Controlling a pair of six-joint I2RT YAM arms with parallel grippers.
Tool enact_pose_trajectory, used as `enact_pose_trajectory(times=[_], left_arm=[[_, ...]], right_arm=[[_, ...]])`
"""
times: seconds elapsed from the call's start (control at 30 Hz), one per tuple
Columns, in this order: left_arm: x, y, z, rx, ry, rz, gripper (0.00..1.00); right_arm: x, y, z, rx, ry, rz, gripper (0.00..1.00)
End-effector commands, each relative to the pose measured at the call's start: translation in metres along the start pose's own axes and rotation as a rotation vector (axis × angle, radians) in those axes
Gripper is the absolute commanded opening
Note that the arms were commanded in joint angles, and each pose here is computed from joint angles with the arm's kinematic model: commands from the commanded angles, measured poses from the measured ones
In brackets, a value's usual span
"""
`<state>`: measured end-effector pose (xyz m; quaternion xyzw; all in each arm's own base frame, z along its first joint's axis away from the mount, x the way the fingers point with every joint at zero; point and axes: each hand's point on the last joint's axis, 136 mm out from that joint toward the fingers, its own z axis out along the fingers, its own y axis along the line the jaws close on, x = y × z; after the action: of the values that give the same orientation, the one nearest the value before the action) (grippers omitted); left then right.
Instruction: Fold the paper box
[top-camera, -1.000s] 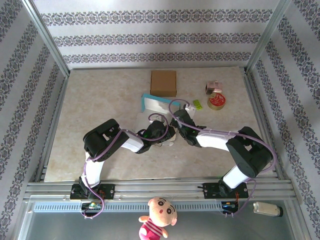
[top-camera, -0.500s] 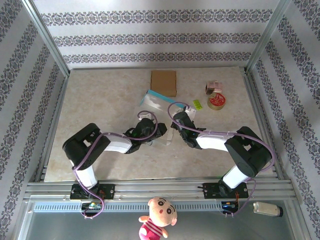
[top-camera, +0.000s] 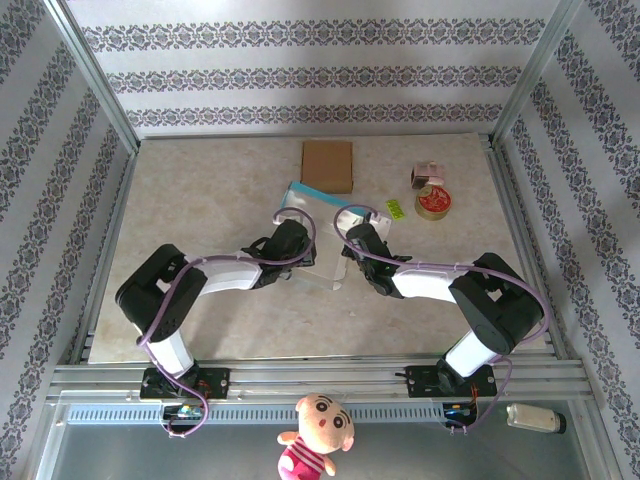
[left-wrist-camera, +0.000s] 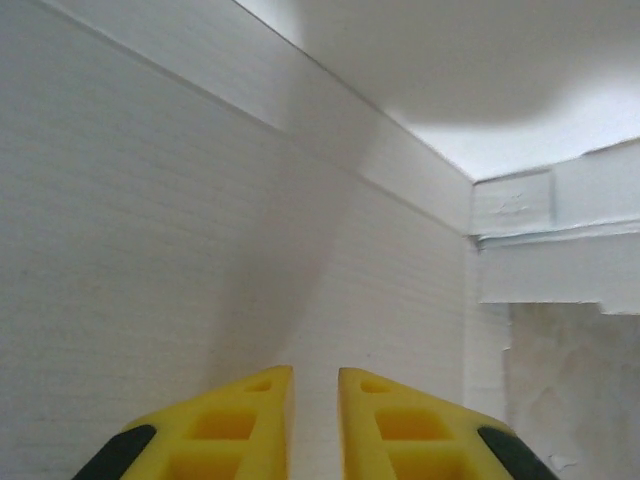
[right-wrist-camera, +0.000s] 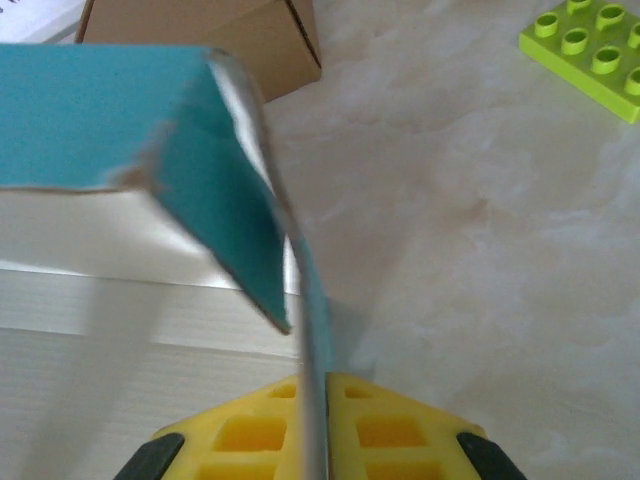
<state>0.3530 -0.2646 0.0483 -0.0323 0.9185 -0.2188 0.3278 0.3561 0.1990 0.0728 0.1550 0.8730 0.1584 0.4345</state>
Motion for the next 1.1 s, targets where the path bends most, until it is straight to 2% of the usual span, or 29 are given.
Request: enact_pose_trajectory(times=[0.0,0.2,0.37,0.6,0.77,0.9,0.97,1.07], left_arm=[[0.026,0.002,0.017,0.048,0.108,0.001,0.16],[0.039,-0.002,0.031,0.118,0.12,-0.094,0.12],[0.035,-0.006,0.029,0.132,0.108,-0.1,0.12],[0.032,-0.008,0.027,0.137,0.103,-0.101,0.11],[0.032,-0.009,0.027,0.137,0.104,-0.102,0.11],[0.03,-0.011,0.027,0.144,0.1,-0.103,0.12],[0.028,-0.012,0.027,0.148,0.097,-0.102,0.11],[0.026,-0.015,0.027,0.157,0.094,-0.103,0.11]], right_arm=[[0.01,0.01,0.002,-0.017,0.066,-0.027,0.13],[0.007,0.026,0.01,-0.042,0.067,0.007,0.18],[0.009,0.034,0.024,-0.044,0.068,-0.006,0.25],[0.008,0.062,0.028,-0.186,0.072,-0.059,0.42],[-0.001,0.072,0.005,-0.301,0.08,-0.217,0.55],[-0.012,0.074,-0.035,-0.415,0.09,-0.279,0.65],[-0.028,0.074,-0.057,-0.472,0.047,-0.319,0.69],[-0.066,0.044,-0.076,-0.395,-0.079,-0.409,0.82]])
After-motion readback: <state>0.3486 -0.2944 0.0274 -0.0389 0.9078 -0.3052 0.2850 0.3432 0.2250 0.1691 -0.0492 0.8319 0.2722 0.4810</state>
